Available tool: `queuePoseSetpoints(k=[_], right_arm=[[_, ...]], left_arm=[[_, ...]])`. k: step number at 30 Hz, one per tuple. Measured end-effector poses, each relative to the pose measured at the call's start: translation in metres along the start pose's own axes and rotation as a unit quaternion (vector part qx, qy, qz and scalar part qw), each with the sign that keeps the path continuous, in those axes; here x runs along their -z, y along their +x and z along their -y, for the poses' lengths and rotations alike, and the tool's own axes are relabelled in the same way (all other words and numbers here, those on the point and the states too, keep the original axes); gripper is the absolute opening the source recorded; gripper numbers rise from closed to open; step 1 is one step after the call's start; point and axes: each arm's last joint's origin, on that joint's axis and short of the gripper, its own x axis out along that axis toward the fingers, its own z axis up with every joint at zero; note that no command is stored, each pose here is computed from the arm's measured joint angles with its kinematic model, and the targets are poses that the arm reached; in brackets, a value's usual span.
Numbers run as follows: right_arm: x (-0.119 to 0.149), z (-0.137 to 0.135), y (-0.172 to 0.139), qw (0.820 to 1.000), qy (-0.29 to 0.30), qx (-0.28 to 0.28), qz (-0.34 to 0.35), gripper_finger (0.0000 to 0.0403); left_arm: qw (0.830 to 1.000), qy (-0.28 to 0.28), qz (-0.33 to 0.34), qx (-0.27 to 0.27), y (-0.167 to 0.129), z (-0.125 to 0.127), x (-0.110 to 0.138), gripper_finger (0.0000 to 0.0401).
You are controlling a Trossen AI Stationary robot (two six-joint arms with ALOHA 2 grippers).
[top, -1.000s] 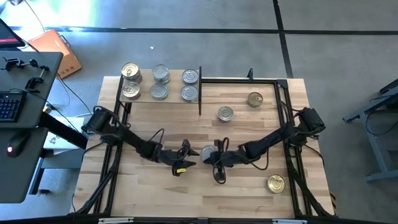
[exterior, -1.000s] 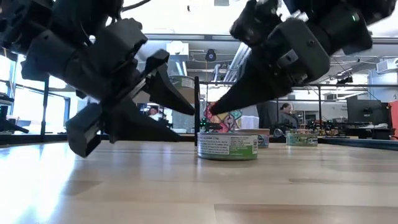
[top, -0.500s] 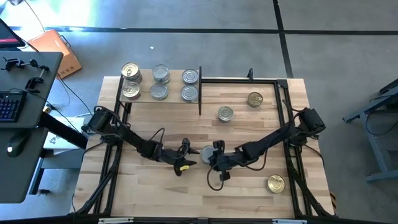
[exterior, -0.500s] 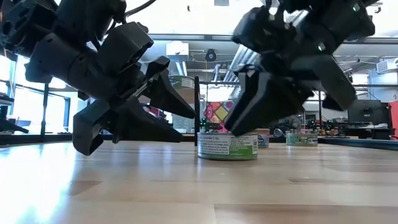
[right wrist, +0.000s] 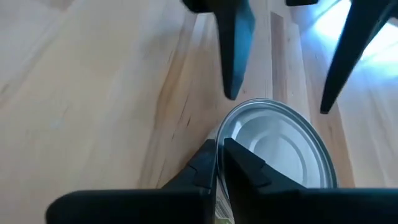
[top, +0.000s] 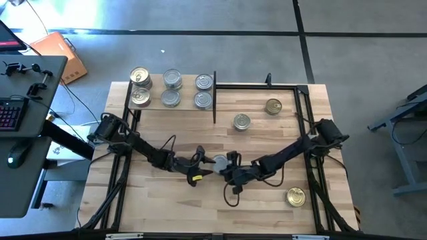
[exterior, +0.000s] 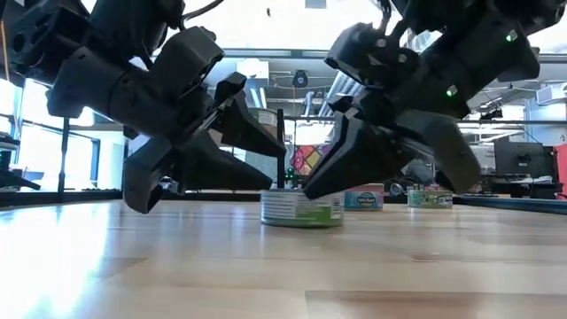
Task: Stack canned seafood by type on shelf
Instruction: Stack the green white tuna can on top of the other green white tuna can on the shelf
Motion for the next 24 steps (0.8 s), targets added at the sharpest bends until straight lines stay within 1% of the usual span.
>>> queuePoseSetpoints(k=[6,9,11,16,19,24], right_arm=[[-0.005,0.006,0.003,0.998,0.059,0.000,0.032,0.0003],[-0.008,0.010,0.004,0.996,0.081,0.003,0.029,0.0002],[-0.011,0.012,0.005,0.996,0.087,0.005,0.022,0.0001],[-0.022,0.018,0.006,0.995,0.100,0.007,0.022,0.0000],[-0.029,0.021,0.006,0.993,0.112,0.007,0.028,0.0000],[-0.041,0.024,0.005,0.993,0.117,0.008,0.034,0.0000]], left_arm=[[0.999,-0.001,0.024,0.029,0.002,-0.001,-0.004,0.0221],[0.999,-0.001,0.016,0.037,0.004,-0.002,-0.001,0.0220],[0.999,-0.005,0.001,0.040,0.005,-0.004,0.004,0.0220],[0.998,-0.038,-0.024,0.040,0.008,-0.009,0.012,0.0220],[0.998,-0.049,-0.025,0.040,0.009,-0.011,0.014,0.0220],[0.996,-0.053,-0.006,0.071,0.009,-0.012,0.015,0.0218]])
